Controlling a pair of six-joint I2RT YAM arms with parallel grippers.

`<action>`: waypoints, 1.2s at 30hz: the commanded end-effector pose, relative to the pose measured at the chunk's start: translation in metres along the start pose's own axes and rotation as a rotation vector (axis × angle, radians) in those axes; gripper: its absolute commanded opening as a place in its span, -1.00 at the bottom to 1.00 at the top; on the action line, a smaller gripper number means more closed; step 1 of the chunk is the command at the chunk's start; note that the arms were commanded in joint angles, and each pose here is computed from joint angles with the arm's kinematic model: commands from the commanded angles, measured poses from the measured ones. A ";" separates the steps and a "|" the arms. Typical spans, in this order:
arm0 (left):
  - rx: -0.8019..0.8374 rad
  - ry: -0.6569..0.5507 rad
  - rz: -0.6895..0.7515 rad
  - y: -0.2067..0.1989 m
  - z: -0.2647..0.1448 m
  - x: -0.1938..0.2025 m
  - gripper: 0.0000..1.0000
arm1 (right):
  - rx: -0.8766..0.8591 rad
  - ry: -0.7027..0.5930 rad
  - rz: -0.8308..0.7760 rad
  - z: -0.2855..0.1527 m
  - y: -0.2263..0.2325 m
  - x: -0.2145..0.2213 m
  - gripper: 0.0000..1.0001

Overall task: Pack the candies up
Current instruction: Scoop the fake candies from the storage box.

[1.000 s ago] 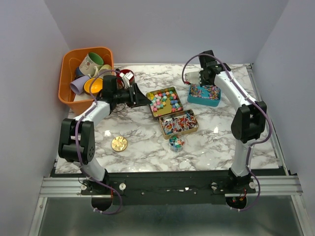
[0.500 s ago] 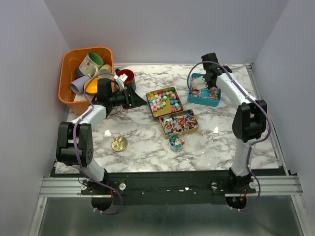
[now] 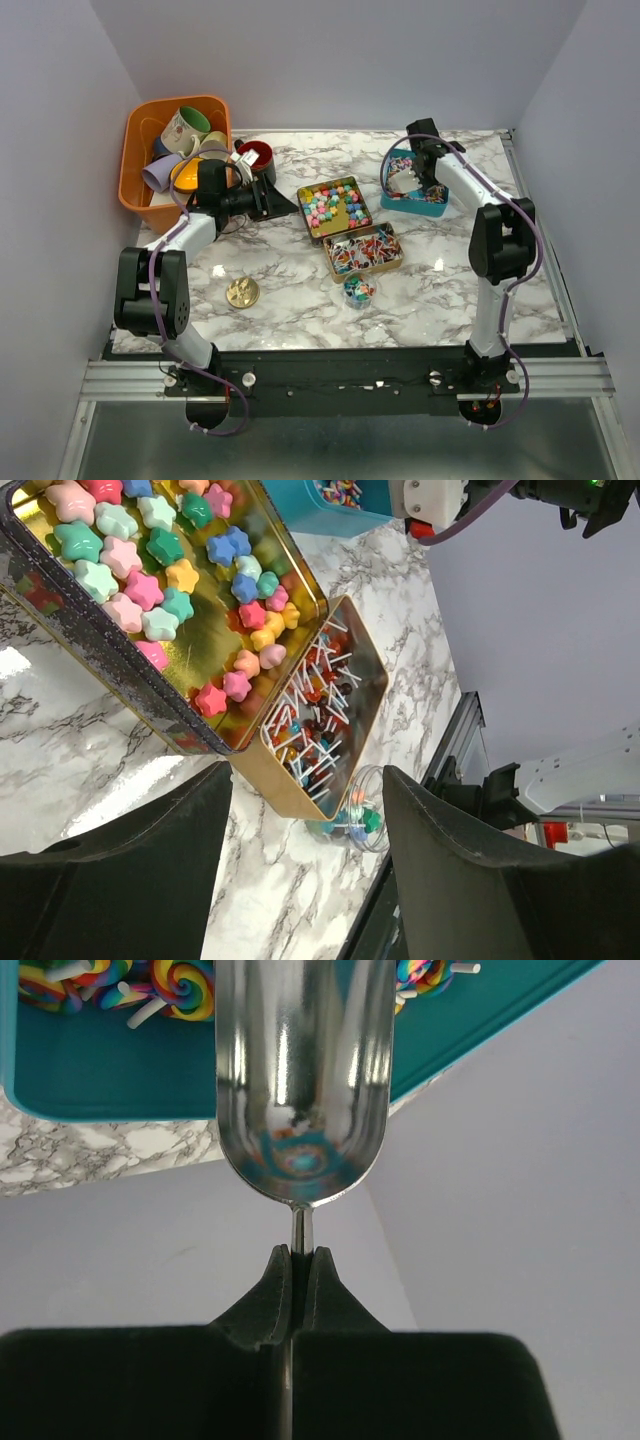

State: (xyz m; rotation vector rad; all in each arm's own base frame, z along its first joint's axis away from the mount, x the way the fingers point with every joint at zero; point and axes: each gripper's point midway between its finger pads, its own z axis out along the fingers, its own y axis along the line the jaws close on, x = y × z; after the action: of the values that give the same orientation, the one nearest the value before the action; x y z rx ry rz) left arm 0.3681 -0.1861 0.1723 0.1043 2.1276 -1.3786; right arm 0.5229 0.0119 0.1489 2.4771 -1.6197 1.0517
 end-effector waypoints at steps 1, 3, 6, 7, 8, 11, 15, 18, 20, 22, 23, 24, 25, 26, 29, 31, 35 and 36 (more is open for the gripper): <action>-0.006 0.002 0.005 0.005 0.002 -0.003 0.40 | -0.050 -0.052 -0.029 0.013 0.014 -0.015 -0.99; -0.009 0.005 0.004 0.007 0.002 -0.002 0.40 | -0.084 -0.089 -0.018 0.016 0.022 -0.022 -0.99; -0.014 0.011 -0.003 0.010 0.004 -0.002 0.40 | -0.106 -0.148 -0.007 0.018 0.029 -0.035 -0.99; -0.017 0.014 -0.008 0.011 0.004 -0.002 0.40 | -0.115 -0.164 -0.007 0.019 0.031 -0.039 -0.99; -0.019 0.016 -0.007 0.012 0.005 -0.002 0.40 | -0.119 -0.196 -0.009 0.018 0.033 -0.044 -0.99; -0.029 0.026 -0.014 0.015 0.006 -0.001 0.40 | -0.127 -0.247 -0.038 0.019 0.039 -0.055 -0.99; -0.038 0.038 -0.016 0.019 0.006 0.001 0.40 | -0.133 -0.278 -0.069 0.015 0.045 -0.060 -0.99; -0.041 0.041 -0.017 0.020 0.007 0.001 0.40 | -0.118 -0.302 -0.075 0.011 0.042 -0.061 -0.99; -0.048 0.045 -0.016 0.023 0.008 0.001 0.40 | -0.131 -0.297 -0.085 0.017 0.042 -0.063 -0.99; -0.054 0.049 -0.015 0.024 0.008 0.001 0.40 | -0.145 -0.303 -0.079 0.019 0.041 -0.065 -0.99; -0.056 0.051 -0.008 0.025 0.008 0.001 0.39 | -0.171 -0.321 -0.070 0.026 0.045 -0.072 -0.99; -0.056 0.051 -0.003 0.026 0.008 0.000 0.40 | -0.177 -0.329 -0.062 0.024 0.043 -0.071 -0.99; -0.063 0.061 -0.015 0.026 0.008 0.003 0.40 | -0.182 -0.335 -0.060 0.026 0.043 -0.073 -0.99; -0.065 0.062 -0.009 0.027 0.008 0.003 0.40 | -0.182 -0.349 -0.068 0.027 0.043 -0.077 -0.99; -0.078 0.072 -0.011 0.030 0.007 0.006 0.40 | -0.163 -0.400 -0.092 0.027 0.045 -0.088 -0.99; -0.087 0.082 -0.007 0.031 0.005 0.009 0.39 | -0.166 -0.435 -0.111 0.024 0.047 -0.097 -0.99; -0.107 0.100 -0.001 0.037 0.003 0.015 0.39 | -0.168 -0.542 -0.132 0.017 0.047 -0.116 -0.99; -0.112 0.103 -0.002 0.038 0.003 0.017 0.39 | -0.187 -0.559 -0.136 0.015 0.050 -0.119 -0.99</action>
State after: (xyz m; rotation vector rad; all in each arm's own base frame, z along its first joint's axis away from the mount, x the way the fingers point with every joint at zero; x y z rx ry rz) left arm 0.3694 -0.1816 0.1403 0.1151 2.2539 -1.3317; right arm 0.5167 0.0393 0.1200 2.7052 -1.6713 0.7524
